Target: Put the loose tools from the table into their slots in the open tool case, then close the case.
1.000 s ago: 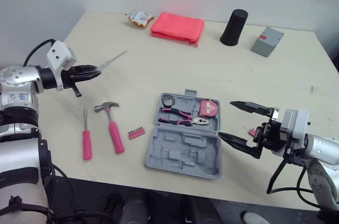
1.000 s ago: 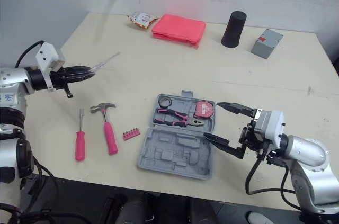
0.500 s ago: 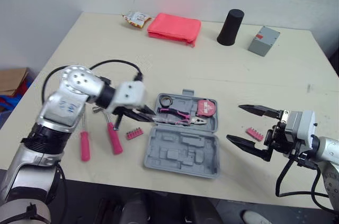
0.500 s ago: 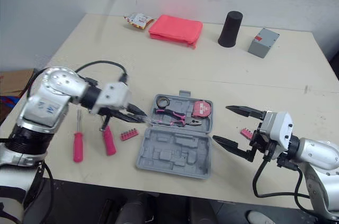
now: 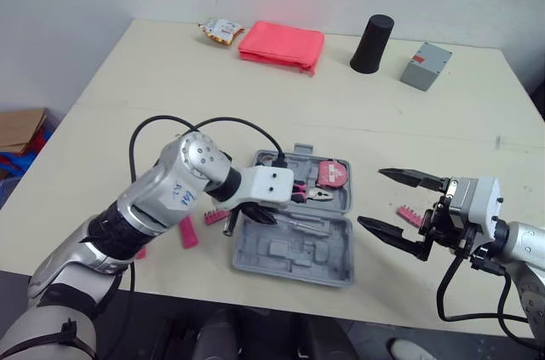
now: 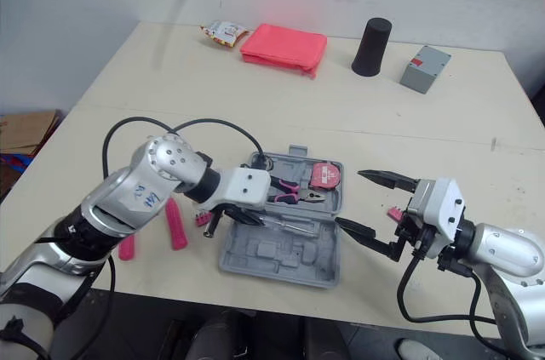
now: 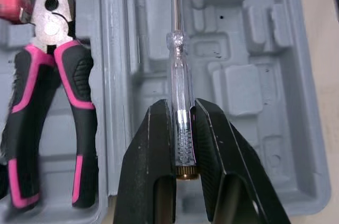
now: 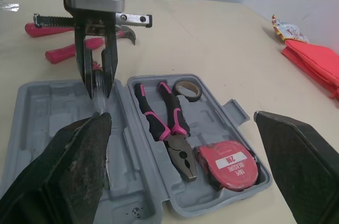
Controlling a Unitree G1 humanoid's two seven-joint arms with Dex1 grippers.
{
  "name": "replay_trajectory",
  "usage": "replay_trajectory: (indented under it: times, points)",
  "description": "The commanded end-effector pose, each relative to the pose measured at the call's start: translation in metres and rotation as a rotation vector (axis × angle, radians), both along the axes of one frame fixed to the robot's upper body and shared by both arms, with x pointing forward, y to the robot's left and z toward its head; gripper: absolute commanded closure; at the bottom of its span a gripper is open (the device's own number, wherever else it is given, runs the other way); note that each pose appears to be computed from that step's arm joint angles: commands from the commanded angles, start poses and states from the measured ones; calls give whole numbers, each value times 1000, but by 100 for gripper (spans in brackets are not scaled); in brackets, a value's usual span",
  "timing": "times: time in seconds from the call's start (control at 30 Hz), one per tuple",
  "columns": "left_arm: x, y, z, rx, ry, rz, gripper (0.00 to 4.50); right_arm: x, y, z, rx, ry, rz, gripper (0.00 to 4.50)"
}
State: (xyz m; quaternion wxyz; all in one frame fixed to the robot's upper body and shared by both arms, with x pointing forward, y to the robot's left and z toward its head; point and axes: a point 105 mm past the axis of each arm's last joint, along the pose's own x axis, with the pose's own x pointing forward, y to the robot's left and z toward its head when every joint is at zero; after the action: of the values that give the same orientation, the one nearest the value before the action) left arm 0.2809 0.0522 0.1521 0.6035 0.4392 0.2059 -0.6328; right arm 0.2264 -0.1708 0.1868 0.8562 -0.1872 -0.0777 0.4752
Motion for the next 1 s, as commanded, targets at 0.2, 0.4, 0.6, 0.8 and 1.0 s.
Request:
replay_trajectory:
  times: [0.2, 0.4, 0.6, 0.8, 1.0]
  points:
    - [13, -1, 14, -7, -95, 31, 449, -14, -19, -11, -12, -28, -15, 0]
    - [15, 5, 7, 27, -93, 32, 449, -17, -30, -22, -17, -33, -19, 0]
    - [12, 7, 3, 45, -88, 4, 449, -21, -40, -31, -22, -35, -22, 0]
    - [11, 7, -3, 47, -76, 11, 449, -25, -46, -38, -26, -29, -27, 0]
    - [14, 4, -4, 30, -107, 16, 449, -25, -47, -42, -24, -27, -23, 0]
